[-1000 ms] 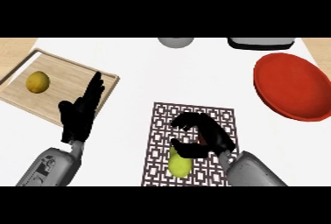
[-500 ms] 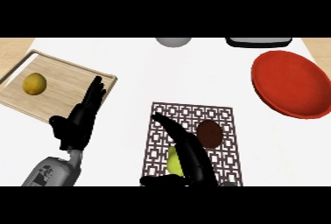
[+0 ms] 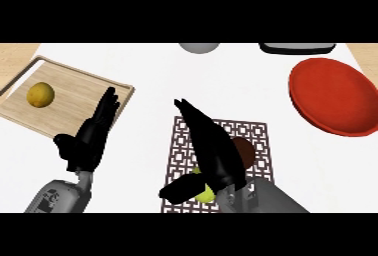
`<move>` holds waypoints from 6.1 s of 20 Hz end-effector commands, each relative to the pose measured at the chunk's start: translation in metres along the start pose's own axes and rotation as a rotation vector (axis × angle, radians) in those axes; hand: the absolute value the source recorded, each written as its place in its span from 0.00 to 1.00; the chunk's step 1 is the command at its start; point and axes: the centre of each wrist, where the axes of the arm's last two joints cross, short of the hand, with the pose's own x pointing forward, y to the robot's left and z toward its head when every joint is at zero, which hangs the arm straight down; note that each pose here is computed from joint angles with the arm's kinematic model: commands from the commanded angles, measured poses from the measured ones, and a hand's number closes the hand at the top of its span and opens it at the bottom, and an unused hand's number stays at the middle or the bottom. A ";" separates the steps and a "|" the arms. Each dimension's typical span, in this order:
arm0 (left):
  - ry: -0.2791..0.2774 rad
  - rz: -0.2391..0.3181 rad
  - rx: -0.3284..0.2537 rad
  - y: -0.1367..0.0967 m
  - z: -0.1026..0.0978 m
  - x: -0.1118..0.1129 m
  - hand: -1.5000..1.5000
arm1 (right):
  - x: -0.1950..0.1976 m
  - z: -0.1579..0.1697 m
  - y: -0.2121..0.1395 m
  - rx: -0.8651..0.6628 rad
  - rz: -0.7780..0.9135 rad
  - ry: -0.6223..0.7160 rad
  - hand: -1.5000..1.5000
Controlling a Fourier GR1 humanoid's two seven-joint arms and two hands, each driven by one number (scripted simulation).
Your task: Pick the pear from the placemat and place it in the bowl
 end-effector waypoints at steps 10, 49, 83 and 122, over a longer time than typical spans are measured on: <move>-0.015 -0.006 0.001 -0.017 -0.006 0.008 0.50 | -0.007 -0.036 0.011 0.247 0.153 0.347 0.00; 0.006 0.012 -0.011 -0.014 0.008 0.010 0.50 | -0.082 0.001 0.045 0.286 -0.120 0.361 0.00; -0.007 0.005 -0.005 -0.018 0.001 0.001 0.50 | -0.124 -0.060 -0.016 -0.394 -0.202 0.221 1.00; -0.004 0.000 0.004 -0.006 0.005 -0.009 0.50 | -0.037 -0.090 -0.242 -0.995 0.252 0.315 1.00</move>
